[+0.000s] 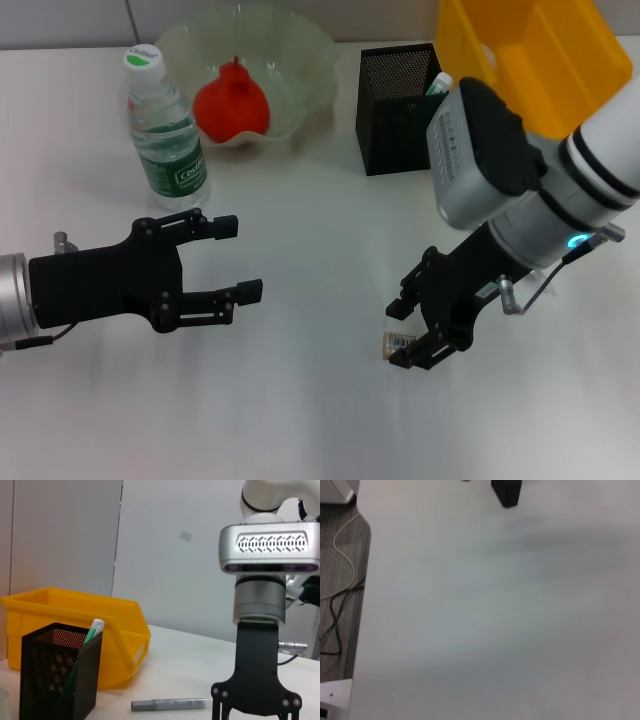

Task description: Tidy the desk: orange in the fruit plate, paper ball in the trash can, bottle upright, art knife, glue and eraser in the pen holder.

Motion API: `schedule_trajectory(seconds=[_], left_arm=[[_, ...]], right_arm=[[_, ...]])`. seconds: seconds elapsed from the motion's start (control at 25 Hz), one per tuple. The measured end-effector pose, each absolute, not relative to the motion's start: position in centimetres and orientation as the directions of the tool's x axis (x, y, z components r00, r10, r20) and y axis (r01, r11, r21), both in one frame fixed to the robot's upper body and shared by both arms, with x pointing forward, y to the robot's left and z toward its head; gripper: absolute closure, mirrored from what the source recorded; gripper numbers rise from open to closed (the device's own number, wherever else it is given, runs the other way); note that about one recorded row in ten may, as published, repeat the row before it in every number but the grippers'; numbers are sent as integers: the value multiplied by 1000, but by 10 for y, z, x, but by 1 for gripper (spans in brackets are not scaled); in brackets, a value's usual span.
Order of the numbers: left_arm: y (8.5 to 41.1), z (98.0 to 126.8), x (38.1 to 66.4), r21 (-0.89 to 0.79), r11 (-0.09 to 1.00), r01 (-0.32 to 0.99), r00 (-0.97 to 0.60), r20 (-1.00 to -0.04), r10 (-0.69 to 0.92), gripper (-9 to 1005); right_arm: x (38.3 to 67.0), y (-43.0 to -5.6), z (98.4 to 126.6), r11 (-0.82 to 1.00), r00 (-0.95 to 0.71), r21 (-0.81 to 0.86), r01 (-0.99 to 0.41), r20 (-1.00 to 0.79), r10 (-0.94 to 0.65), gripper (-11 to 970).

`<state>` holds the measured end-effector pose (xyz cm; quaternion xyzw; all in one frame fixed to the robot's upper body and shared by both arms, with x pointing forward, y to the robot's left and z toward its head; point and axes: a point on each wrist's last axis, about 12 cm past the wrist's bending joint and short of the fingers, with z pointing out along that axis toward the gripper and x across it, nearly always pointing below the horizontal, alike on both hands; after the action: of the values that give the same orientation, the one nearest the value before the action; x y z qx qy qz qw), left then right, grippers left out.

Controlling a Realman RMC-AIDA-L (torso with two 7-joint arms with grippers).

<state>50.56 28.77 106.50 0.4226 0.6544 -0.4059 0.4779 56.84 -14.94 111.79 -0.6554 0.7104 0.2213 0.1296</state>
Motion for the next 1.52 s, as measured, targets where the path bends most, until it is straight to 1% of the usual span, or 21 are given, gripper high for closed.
schedule_trajectory(seconds=[0.28,0.72,0.96,1.16,1.36,1.52], left_arm=[[288,1064,507,-123,324,938,-187,-967,172,158],[290,1064,508,-124,333,935,-192,-965,178,158],[290,1064,508,-125,333,935,-193,-965,179,158],[290,1064,508,-126,333,934,-194,-965,178,158],[290,1065,508,-127,330,935,-193,-965,176,158],[290,1065,508,-125,330,936,-191,-966,177,158]], right_arm=[[565,-145,1111,27,-83,127,-992,-463,-882,371],[565,-142,1105,26,-68,97,-995,-457,-887,498],[565,-142,1104,26,-65,91,-996,-454,-889,494],[565,-142,1104,36,-75,93,-995,-455,-887,605],[566,-141,1109,57,-103,110,-992,-486,-868,688],[572,-147,1127,103,-155,126,-987,-528,-835,697]])
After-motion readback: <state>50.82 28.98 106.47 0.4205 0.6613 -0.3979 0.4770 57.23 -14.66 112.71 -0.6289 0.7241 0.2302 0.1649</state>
